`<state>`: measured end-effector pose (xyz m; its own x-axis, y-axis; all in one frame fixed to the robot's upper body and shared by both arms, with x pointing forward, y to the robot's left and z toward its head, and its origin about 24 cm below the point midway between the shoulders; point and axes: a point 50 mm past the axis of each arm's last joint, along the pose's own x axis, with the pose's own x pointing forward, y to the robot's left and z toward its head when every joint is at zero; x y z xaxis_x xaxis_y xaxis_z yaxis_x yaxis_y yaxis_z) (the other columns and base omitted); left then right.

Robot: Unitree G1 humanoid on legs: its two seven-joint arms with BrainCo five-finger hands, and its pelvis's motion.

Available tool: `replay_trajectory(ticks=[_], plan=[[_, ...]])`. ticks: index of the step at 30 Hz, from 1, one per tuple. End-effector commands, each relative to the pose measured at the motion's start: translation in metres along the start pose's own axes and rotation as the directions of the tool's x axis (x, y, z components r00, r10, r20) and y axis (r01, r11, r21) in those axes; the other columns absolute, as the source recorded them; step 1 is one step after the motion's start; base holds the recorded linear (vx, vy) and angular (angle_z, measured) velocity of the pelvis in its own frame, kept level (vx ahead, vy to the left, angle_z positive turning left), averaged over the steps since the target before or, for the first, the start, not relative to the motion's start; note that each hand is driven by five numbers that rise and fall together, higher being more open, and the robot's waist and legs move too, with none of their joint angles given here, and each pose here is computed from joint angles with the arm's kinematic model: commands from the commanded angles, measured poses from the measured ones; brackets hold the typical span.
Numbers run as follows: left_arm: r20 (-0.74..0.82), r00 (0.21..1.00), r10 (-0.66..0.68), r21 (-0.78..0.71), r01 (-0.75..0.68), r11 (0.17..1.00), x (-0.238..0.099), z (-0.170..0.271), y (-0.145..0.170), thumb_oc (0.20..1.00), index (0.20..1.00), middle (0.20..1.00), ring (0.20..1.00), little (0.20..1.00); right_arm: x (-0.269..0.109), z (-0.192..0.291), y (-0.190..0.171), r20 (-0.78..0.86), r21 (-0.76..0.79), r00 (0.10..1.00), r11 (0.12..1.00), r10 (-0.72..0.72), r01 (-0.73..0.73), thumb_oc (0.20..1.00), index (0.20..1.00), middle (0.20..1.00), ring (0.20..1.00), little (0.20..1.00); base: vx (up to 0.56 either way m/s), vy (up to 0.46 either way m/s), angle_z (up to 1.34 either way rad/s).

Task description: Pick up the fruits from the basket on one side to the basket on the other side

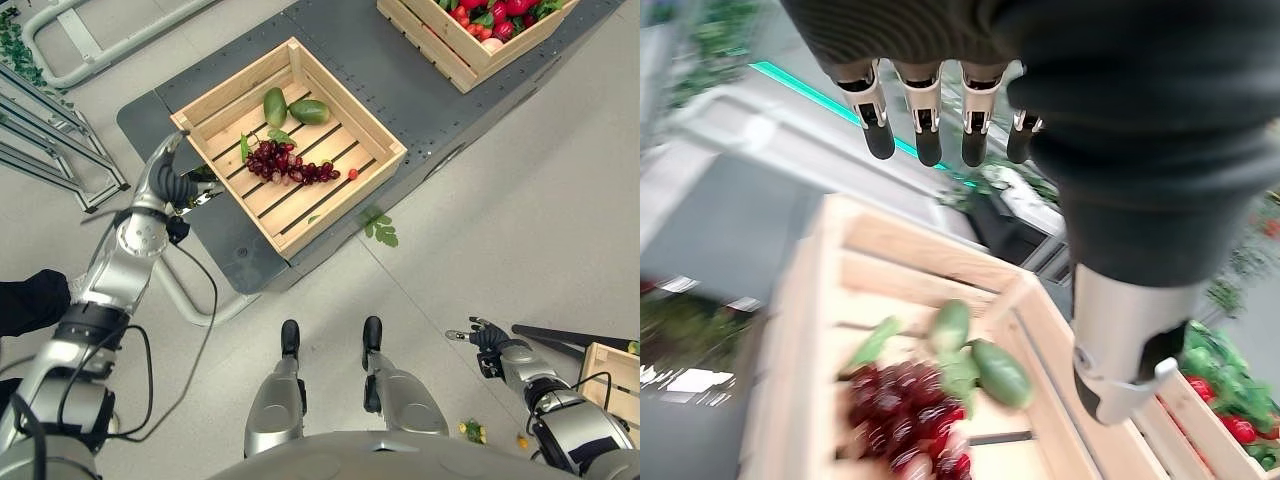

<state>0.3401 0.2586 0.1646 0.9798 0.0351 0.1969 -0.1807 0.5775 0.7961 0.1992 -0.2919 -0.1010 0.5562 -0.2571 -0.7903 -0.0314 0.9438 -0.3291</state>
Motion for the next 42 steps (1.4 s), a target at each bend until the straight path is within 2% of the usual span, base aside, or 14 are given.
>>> replay_trajectory(ticks=[1, 10, 18, 23, 24, 28, 34, 42], plan=[[0.081, 0.992, 0.097, 0.113, -0.105, 0.988, 0.019, 0.022, 0.028, 1.0, 1.0, 1.0, 1.0, 1.0, 0.002, 0.015, -0.001, 0.033, -0.045, 0.999, 0.999, -0.016, 0.018, 1.0, 1.0, 1.0, 1.0, 1.0, -0.05, -0.011, 0.02], [0.151, 0.987, 0.053, 0.309, -0.098, 0.946, 0.052, 0.062, 0.03, 1.0, 1.0, 1.0, 1.0, 1.0, 0.002, 0.018, -0.002, 0.037, -0.025, 0.999, 0.999, -0.037, 0.038, 1.0, 1.0, 1.0, 1.0, 1.0, -0.04, -0.008, 0.0], [0.155, 0.988, 0.005, 0.419, -0.07, 0.905, 0.067, 0.078, 0.026, 1.0, 1.0, 1.0, 1.0, 1.0, 0.003, 0.015, -0.002, 0.024, -0.017, 0.999, 0.999, -0.046, 0.046, 1.0, 1.0, 1.0, 1.0, 1.0, 0.0, -0.002, 0.01], [0.135, 0.991, -0.003, 0.437, -0.057, 0.898, 0.073, 0.08, 0.023, 1.0, 1.0, 1.0, 1.0, 1.0, 0.003, 0.019, -0.005, 0.032, -0.011, 0.998, 0.998, -0.056, 0.056, 1.0, 1.0, 1.0, 1.0, 1.0, 0.0, 0.0, 0.0], [0.138, 0.99, -0.01, 0.424, -0.05, 0.904, 0.072, 0.08, 0.009, 1.0, 1.0, 1.0, 1.0, 1.0, 0.004, 0.001, 0.026, -0.025, -0.029, 0.999, 0.999, -0.025, 0.024, 1.0, 1.0, 1.0, 1.0, 1.0, 0.0, 0.0, 0.0], [0.091, 0.996, 0.015, 0.467, -0.056, 0.883, 0.076, 0.071, 0.013, 1.0, 1.0, 1.0, 1.0, 1.0, 0.003, -0.001, 0.046, -0.004, -0.017, 1.0, 1.0, 0.014, -0.014, 1.0, 1.0, 1.0, 1.0, 1.0, -0.01, 0.023, 0.01], [0.081, 0.996, 0.03, 0.466, -0.064, 0.882, 0.079, 0.071, 0.01, 1.0, 1.0, 1.0, 1.0, 1.0, 0.002, -0.014, 0.051, -0.049, -0.015, 0.999, 1.0, 0.003, -0.004, 1.0, 1.0, 1.0, 1.0, 1.0, 0.0, 0.006, 0.0], [0.081, 0.994, 0.073, 0.501, -0.104, 0.859, 0.078, 0.066, 0.025, 1.0, 1.0, 1.0, 1.0, 1.0, 0.001, -0.016, 0.043, -0.018, -0.001, 0.999, 0.999, -0.034, 0.034, 1.0, 1.0, 1.0, 1.0, 1.0, 0.0, 0.007, -0.02]])
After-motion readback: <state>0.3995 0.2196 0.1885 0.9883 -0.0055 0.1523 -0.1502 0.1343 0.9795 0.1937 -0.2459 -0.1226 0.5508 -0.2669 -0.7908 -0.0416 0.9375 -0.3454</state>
